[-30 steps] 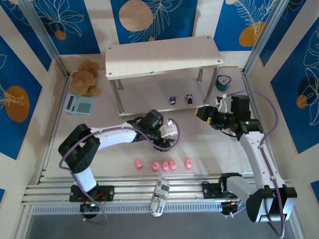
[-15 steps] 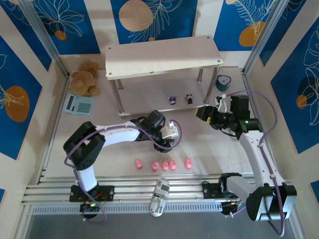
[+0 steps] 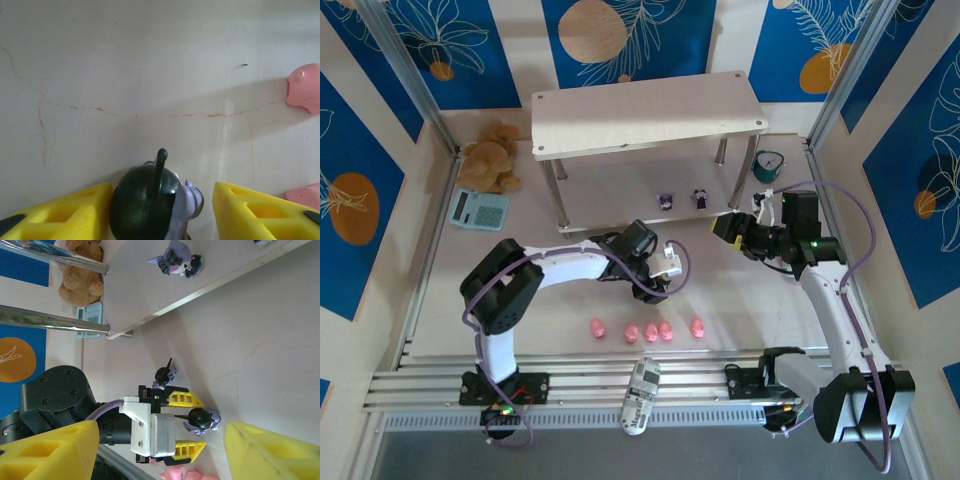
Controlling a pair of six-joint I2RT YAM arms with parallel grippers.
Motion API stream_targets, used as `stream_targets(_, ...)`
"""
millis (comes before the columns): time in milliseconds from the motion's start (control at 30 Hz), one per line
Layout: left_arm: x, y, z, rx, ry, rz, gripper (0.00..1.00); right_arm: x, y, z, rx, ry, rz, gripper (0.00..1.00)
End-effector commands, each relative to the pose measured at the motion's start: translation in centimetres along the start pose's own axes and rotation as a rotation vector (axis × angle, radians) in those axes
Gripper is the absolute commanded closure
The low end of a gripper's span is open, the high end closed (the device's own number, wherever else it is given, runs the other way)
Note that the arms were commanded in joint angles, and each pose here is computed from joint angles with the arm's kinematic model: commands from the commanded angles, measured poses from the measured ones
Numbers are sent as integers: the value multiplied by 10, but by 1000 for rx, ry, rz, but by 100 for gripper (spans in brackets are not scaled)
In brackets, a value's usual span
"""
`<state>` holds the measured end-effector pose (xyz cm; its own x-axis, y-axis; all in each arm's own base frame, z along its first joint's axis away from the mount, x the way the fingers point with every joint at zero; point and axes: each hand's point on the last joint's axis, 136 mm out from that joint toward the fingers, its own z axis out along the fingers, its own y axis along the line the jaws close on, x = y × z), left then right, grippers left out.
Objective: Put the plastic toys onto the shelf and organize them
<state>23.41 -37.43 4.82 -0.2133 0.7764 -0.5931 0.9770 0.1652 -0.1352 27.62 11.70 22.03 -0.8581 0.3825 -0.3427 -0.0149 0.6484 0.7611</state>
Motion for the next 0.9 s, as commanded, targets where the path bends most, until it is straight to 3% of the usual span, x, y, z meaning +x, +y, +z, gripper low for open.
stream_targets(0, 0, -9, 4, 50, 18, 17, 53, -1, 3, 1, -9, 7, 3, 33)
stream_targets(300, 7, -9, 10, 72, 68, 4, 70, -1, 1, 2, -8, 7, 8, 32)
stream_targets(533, -3, 10, -6, -38, 10, -4, 70, -1, -1, 2, -1, 4, 8, 32)
stream_targets(867, -28, 60, -59, -194, -76, -12, 70, -3, -1, 5, -8, 6, 9, 33)
